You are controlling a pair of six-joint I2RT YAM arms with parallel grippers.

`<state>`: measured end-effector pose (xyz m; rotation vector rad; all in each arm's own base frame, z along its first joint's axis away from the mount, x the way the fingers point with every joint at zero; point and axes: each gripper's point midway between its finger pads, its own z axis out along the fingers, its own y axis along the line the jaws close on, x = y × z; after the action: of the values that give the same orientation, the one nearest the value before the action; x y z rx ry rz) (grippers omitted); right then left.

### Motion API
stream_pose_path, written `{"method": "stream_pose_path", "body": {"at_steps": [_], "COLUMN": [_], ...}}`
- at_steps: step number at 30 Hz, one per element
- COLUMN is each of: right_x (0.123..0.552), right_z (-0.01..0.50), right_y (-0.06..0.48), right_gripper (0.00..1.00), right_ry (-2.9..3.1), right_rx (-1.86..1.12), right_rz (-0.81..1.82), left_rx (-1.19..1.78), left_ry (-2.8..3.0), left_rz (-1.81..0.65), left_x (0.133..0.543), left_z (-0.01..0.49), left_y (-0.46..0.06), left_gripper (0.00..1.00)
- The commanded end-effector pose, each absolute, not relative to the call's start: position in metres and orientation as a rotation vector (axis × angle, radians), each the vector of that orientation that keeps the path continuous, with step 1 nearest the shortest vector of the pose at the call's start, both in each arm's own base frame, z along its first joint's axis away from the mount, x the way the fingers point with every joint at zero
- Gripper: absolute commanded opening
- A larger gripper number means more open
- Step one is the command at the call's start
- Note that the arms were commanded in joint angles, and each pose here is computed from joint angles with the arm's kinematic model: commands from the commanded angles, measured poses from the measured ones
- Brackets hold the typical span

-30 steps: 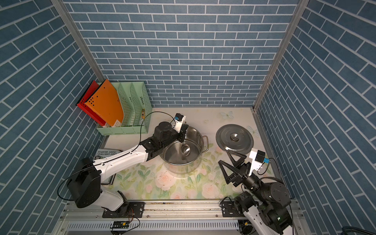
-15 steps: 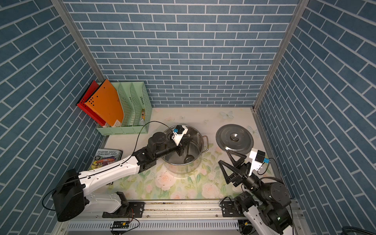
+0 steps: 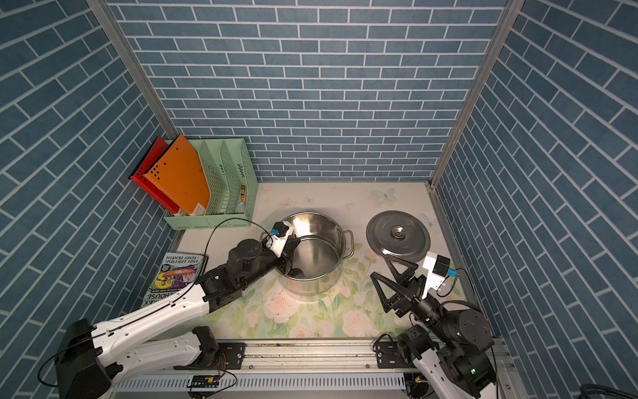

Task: Stir the soup with a spoon
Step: Stir the soup in the pan with a stick.

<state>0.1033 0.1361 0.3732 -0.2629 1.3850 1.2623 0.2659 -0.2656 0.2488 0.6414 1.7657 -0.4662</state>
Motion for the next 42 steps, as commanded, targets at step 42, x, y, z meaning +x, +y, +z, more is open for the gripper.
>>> {"method": "stream_pose_path", "body": {"at_steps": [42], "right_x": [0.094], "right_z": [0.41], "right_y": [0.127], "right_gripper": [0.94], "right_ry": [1.337], "right_rx": [-0.266], "right_rz": [1.24], "left_rx": [0.828], "left_ry": [1.143], "left_rz": [-0.557], "left_x": [0.242], "left_z": [0.446], "left_y": [-0.281], "left_gripper": [0.0]}}
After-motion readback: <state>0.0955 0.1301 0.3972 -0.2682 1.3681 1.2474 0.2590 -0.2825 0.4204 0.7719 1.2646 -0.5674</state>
